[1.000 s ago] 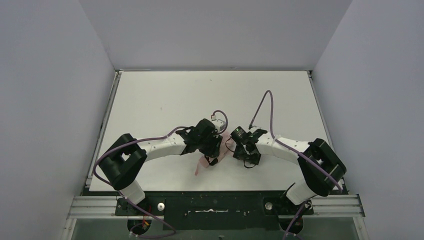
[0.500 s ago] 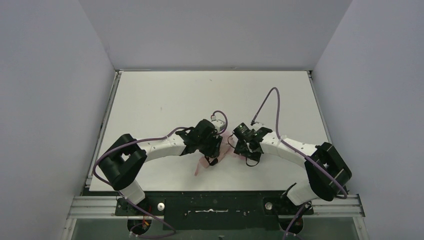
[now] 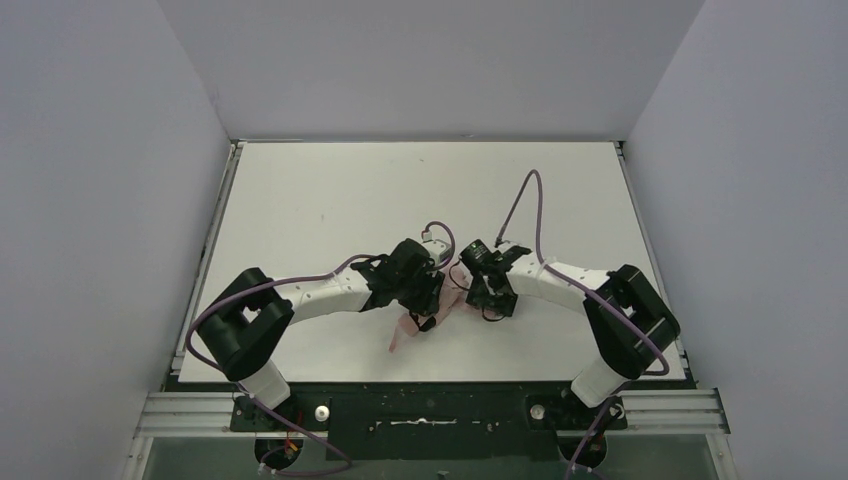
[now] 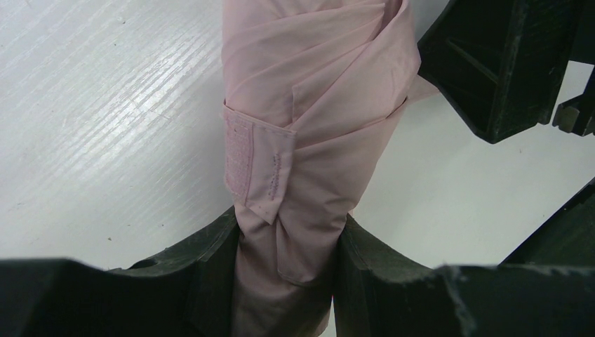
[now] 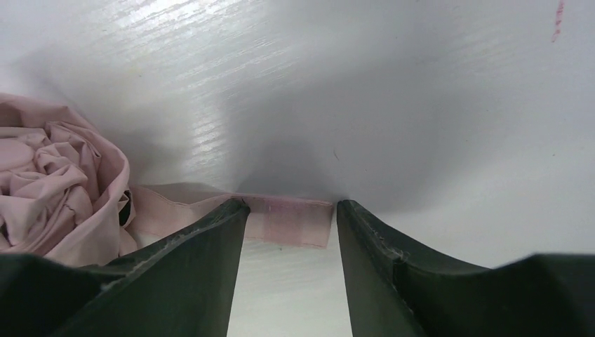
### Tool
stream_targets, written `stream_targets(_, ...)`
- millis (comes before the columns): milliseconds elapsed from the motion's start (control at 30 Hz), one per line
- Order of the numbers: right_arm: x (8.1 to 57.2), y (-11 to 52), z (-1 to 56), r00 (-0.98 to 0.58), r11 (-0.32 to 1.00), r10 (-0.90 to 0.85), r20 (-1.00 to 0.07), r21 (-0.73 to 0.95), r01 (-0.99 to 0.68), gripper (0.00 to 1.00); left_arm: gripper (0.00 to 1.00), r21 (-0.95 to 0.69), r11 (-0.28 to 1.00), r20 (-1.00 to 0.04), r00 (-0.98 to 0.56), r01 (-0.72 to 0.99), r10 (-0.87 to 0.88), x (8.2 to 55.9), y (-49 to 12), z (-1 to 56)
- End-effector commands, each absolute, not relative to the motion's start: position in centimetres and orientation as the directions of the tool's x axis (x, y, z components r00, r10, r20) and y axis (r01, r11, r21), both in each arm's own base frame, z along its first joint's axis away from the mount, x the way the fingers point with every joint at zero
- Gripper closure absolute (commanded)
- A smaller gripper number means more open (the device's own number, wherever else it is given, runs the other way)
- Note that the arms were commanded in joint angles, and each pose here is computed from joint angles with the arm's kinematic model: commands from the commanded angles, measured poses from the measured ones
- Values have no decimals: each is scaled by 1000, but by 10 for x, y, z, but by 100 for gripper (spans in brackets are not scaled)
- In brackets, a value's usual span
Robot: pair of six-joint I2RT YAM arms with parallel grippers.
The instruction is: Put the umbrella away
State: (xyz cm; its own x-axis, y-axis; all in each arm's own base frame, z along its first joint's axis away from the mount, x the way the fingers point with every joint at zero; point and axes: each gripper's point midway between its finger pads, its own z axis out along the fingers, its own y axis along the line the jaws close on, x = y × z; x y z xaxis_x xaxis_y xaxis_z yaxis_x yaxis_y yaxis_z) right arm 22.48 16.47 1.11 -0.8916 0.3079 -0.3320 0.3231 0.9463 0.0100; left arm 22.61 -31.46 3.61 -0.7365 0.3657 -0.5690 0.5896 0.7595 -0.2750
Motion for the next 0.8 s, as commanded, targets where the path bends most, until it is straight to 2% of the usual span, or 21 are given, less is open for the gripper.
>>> stream_targets(0, 217, 158, -3, -914, 951, 275, -297, -59, 305, 52, 100, -280, 749, -603, -717, 601, 349, 226, -318, 49)
stream_targets(200, 198, 150, -21, -936, 953, 261, -236, -91, 289, 65, 100, -274, 751, -603, -716, 601, 353, 226, -316, 50)
stream_targets(267, 192, 151, -27, -943, 957, 257, -211, -83, 279, 78, 100, -272, 753, -600, -717, 599, 354, 226, -315, 48)
stream_targets(433, 185, 154, -34, -944, 959, 272, -188, -29, 282, 100, 100, -253, 781, -592, -730, 571, 342, 227, -309, 45)
stream_targets(767, 147, 181, -21, -948, 963, 258, -186, 133, 236, 100, 100, -165, 894, -605, -759, 416, 241, 252, -291, 45)
